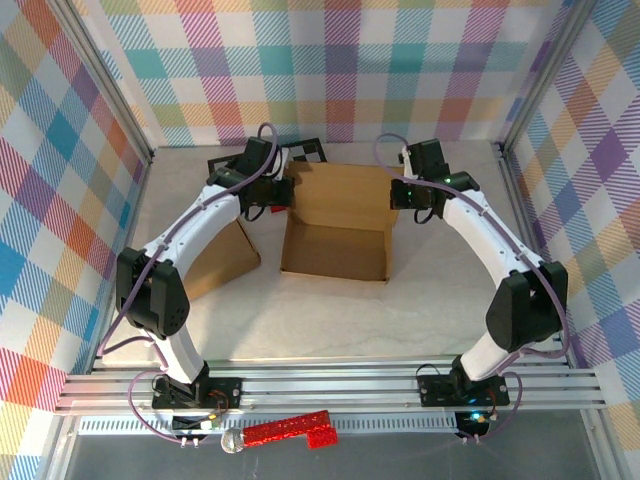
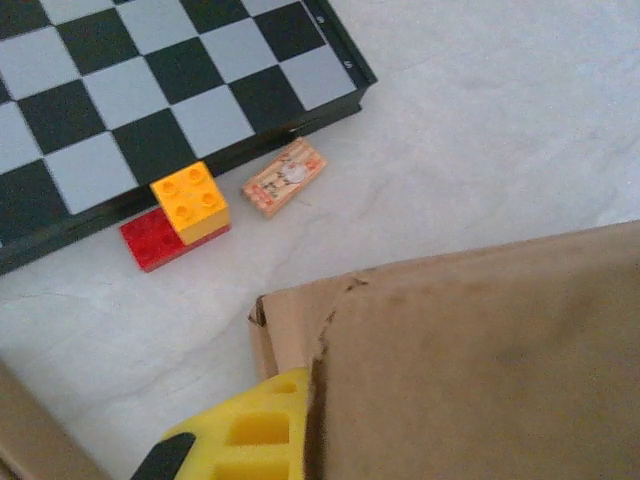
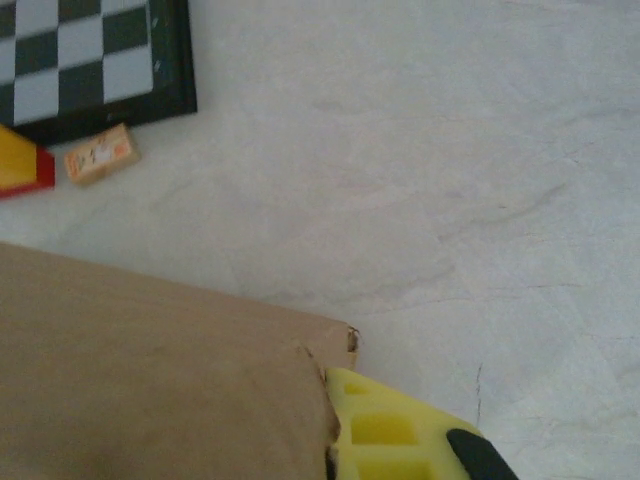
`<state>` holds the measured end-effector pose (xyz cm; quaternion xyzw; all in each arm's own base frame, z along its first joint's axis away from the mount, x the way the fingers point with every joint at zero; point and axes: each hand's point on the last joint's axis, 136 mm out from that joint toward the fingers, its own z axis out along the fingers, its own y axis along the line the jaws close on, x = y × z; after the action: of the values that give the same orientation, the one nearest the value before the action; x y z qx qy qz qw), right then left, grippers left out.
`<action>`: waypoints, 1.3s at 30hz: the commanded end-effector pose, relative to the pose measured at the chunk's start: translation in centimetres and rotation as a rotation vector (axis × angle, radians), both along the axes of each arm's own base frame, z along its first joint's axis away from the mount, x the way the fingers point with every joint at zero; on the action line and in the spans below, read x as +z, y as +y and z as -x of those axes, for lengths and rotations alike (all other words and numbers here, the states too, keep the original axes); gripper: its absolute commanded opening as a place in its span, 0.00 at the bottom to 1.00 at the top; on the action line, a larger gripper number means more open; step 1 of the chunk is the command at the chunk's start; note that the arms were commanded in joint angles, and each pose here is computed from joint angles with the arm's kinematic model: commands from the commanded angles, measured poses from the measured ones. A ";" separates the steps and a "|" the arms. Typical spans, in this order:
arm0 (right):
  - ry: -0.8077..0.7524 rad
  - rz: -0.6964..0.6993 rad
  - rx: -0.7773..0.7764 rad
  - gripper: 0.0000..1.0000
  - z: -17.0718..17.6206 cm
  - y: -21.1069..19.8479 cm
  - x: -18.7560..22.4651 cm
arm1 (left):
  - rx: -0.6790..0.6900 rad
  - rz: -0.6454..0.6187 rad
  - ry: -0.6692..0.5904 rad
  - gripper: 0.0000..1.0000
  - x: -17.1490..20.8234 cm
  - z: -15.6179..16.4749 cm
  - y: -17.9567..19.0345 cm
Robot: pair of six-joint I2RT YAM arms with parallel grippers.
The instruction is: Fold the paper box
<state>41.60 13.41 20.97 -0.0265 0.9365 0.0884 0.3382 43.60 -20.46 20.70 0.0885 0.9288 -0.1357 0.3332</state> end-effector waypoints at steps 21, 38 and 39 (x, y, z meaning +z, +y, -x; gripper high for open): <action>-0.454 -0.155 -0.060 0.00 3.1 0.3 0.1 | -0.217 0.328 -0.240 0.00 -1.6 3.4 -8.1; -0.105 -0.128 -0.275 0.52 10.0 -2.9 -3.1 | -0.189 0.122 -0.166 0.00 -7.3 7.2 -6.4; -0.077 -0.147 -0.299 0.55 10.7 -3.1 -2.9 | -0.187 0.114 -0.167 0.00 -7.3 7.2 -6.4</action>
<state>33.10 10.35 17.01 0.0866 0.8954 0.0814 0.4291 37.87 -27.00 14.74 0.1454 0.8628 -0.2322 0.4249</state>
